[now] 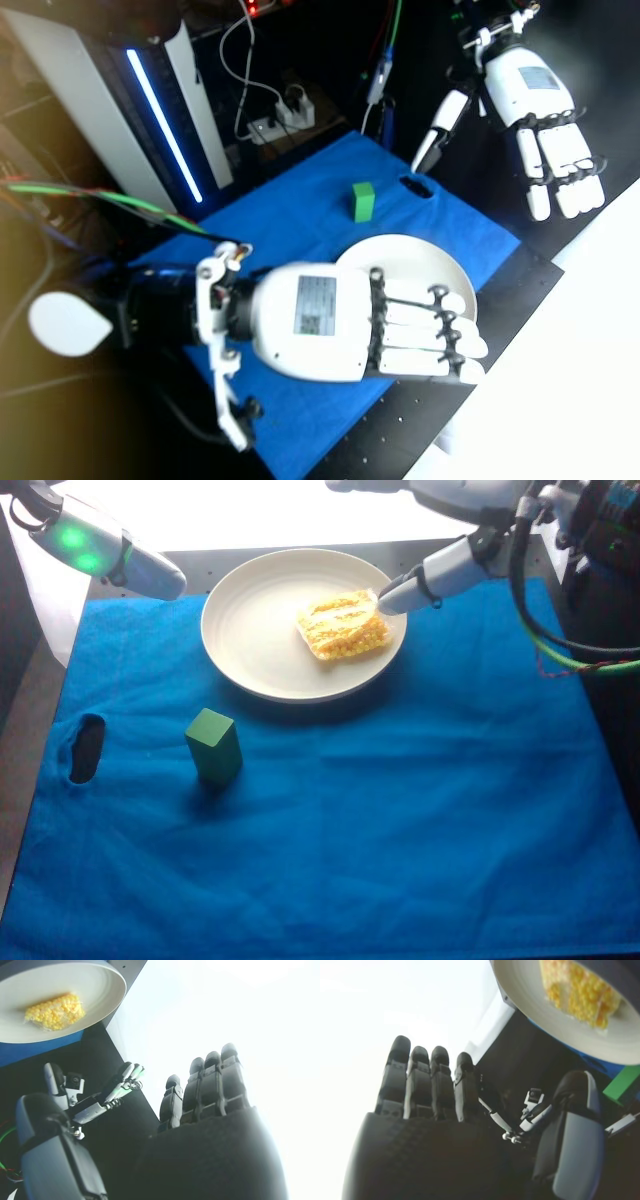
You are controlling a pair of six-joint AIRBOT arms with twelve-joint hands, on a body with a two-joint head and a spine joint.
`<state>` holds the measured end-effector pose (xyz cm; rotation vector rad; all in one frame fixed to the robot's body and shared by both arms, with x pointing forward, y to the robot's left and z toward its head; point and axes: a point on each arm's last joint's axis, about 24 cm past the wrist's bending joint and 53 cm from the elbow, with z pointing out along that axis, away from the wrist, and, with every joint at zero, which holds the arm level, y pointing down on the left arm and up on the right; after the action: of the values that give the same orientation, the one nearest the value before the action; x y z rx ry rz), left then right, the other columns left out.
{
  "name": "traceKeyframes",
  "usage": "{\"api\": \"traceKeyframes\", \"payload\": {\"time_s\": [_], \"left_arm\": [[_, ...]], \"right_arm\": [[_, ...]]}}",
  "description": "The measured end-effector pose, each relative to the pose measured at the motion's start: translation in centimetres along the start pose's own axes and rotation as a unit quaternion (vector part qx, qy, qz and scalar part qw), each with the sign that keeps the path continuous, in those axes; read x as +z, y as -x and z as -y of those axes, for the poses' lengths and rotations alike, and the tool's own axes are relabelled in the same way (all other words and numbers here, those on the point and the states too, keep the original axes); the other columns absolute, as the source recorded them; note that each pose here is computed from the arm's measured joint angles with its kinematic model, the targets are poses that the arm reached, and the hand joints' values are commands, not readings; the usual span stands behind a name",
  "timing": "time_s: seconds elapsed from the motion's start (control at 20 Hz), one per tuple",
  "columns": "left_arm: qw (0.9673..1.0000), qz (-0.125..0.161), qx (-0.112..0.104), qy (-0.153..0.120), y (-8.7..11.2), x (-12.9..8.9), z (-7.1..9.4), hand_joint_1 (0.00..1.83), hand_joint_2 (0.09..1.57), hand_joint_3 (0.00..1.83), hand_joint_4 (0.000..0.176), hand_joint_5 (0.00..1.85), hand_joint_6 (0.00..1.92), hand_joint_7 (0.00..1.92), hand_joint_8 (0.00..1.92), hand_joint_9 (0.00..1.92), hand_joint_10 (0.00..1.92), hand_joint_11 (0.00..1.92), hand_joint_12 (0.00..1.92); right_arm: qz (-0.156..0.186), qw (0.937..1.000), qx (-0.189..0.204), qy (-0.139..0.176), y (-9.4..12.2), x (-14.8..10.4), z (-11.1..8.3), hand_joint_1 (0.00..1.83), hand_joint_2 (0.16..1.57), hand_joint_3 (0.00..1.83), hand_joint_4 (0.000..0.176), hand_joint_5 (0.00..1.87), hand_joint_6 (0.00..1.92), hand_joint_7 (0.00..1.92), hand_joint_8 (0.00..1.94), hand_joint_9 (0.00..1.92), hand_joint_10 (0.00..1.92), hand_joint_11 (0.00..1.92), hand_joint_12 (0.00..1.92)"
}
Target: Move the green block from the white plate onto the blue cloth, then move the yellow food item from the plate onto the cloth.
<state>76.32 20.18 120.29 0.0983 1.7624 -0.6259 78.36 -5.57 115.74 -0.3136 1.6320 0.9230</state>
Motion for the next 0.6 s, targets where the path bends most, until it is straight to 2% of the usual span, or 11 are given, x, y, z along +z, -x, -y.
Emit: {"api": "traceKeyframes", "payload": {"time_s": [0.05, 0.15, 0.2, 0.25, 0.3, 0.35, 0.4, 0.45, 0.5, 0.55, 0.6], "left_arm": [[1.0, 0.0, 0.0, 0.0, 0.0, 0.0, 0.0, 0.6, 0.76, 0.01, 0.176, 0.0, 0.0, 0.02, 0.0, 0.0, 0.0, 0.0, 0.0], [1.0, 0.0, 0.0, 0.001, 0.0, 0.0, 0.0, 0.59, 0.79, 0.02, 0.173, 0.0, 0.0, 0.02, 0.0, 0.0, 0.0, 0.0, 0.0], [1.0, 0.0, 0.0, 0.0, 0.0, 0.0, 0.0, 0.6, 0.79, 0.02, 0.175, 0.0, 0.0, 0.03, 0.01, 0.0, 0.0, 0.0, 0.0], [1.0, 0.0, 0.0, 0.0, 0.0, 0.0, 0.0, 0.6, 0.78, 0.01, 0.174, 0.0, 0.0, 0.03, 0.01, 0.01, 0.0, 0.0, 0.0], [1.0, 0.001, 0.0, 0.001, 0.1, 0.0, 0.0, 0.59, 0.79, 0.01, 0.163, 0.0, 0.0, 0.02, 0.0, 0.01, 0.01, 0.0, 0.0], [1.0, 0.002, 0.0, 0.0, 0.2, 0.2, 0.1, 0.61, 0.78, 0.01, 0.169, 0.0, 0.0, 0.01, 0.0, 0.0, 0.0, 0.0, 0.0], [1.0, 0.003, -0.001, -0.001, 0.3, 0.2, 0.1, 0.61, 0.78, 0.01, 0.168, 0.0, 0.0, 0.03, 0.01, 0.01, 0.0, 0.0, 0.0], [1.0, 0.005, -0.002, -0.003, 0.4, 0.2, 0.2, 0.61, 0.78, 0.01, 0.169, 0.0, 0.0, 0.04, 0.01, 0.01, 0.0, 0.0, 0.0], [1.0, 0.005, -0.002, -0.003, 0.4, 0.2, 0.3, 0.59, 0.77, 0.0, 0.169, 0.0, 0.0, 0.05, 0.01, 0.02, 0.01, 0.0, 0.0], [1.0, 0.004, -0.002, -0.005, 0.2, 0.3, 0.5, 0.57, 0.76, 0.0, 0.158, 0.0, 0.0, 0.06, 0.01, 0.03, 0.01, 0.0, 0.0], [1.0, 0.003, -0.002, -0.005, 0.2, 0.3, 0.5, 0.55, 0.77, 0.0, 0.158, 0.0, 0.0, 0.05, 0.01, 0.03, 0.01, 0.0, 0.0]], "right_arm": [[-0.008, 0.9999, -0.009, 0.005, -0.6, 0.3, -0.5, 0.65, 0.92, 0.0, 0.035, 0.29, 0.0, 0.28, 0.01, 0.23, 0.01, 0.0, 0.84], [-0.014, 0.9997, -0.014, 0.015, -1.3, 1.0, -1.4, 0.61, 0.8, 0.0, 0.018, 0.27, 0.0, 0.31, 0.0, 0.28, 0.01, 0.0, 1.0], [-0.016, 0.9996, -0.014, 0.021, -1.6, 1.3, -2.0, 0.62, 0.83, 0.0, 0.005, 0.27, 0.0, 0.31, 0.0, 0.3, 0.01, 0.0, 1.13], [-0.017, 0.9995, -0.013, 0.023, -1.7, 1.5, -2.3, 0.6, 0.85, 0.0, 0.0, 0.25, 0.0, 0.27, 0.0, 0.28, 0.0, 0.0, 1.1], [-0.016, 0.9994, -0.012, 0.027, -1.8, 1.7, -2.6, 0.6, 0.86, 0.0, 0.0, 0.27, 0.0, 0.3, 0.01, 0.31, 0.01, 0.0, 1.19], [-0.016, 0.9994, -0.012, 0.027, -1.9, 1.9, -2.7, 0.61, 0.83, 0.0, 0.0, 0.29, 0.0, 0.35, 0.01, 0.33, 0.01, 0.0, 1.12], [-0.017, 0.9994, -0.011, 0.028, -2.0, 2.0, -2.8, 0.55, 0.78, 0.0, 0.0, 0.28, 0.0, 0.38, 0.01, 0.37, 0.02, 0.0, 1.2], [-0.017, 0.9994, -0.012, 0.028, -2.2, 2.2, -2.9, 0.58, 0.78, 0.0, 0.0, 0.27, 0.0, 0.41, 0.02, 0.41, 0.03, 0.0, 1.22], [-0.018, 0.9994, -0.013, 0.028, -2.3, 2.3, -2.9, 0.56, 0.78, 0.0, 0.0, 0.25, 0.0, 0.44, 0.02, 0.44, 0.03, 0.0, 1.34], [-0.022, 0.9993, -0.017, 0.027, -2.5, 2.3, -2.8, 0.54, 0.77, 0.0, 0.0, 0.23, 0.0, 0.41, 0.01, 0.42, 0.02, 0.0, 1.3], [-0.026, 0.9991, -0.021, 0.026, -2.8, 2.4, -2.9, 0.53, 0.76, 0.0, 0.0, 0.22, 0.0, 0.39, 0.0, 0.41, 0.01, 0.0, 1.27]]}}
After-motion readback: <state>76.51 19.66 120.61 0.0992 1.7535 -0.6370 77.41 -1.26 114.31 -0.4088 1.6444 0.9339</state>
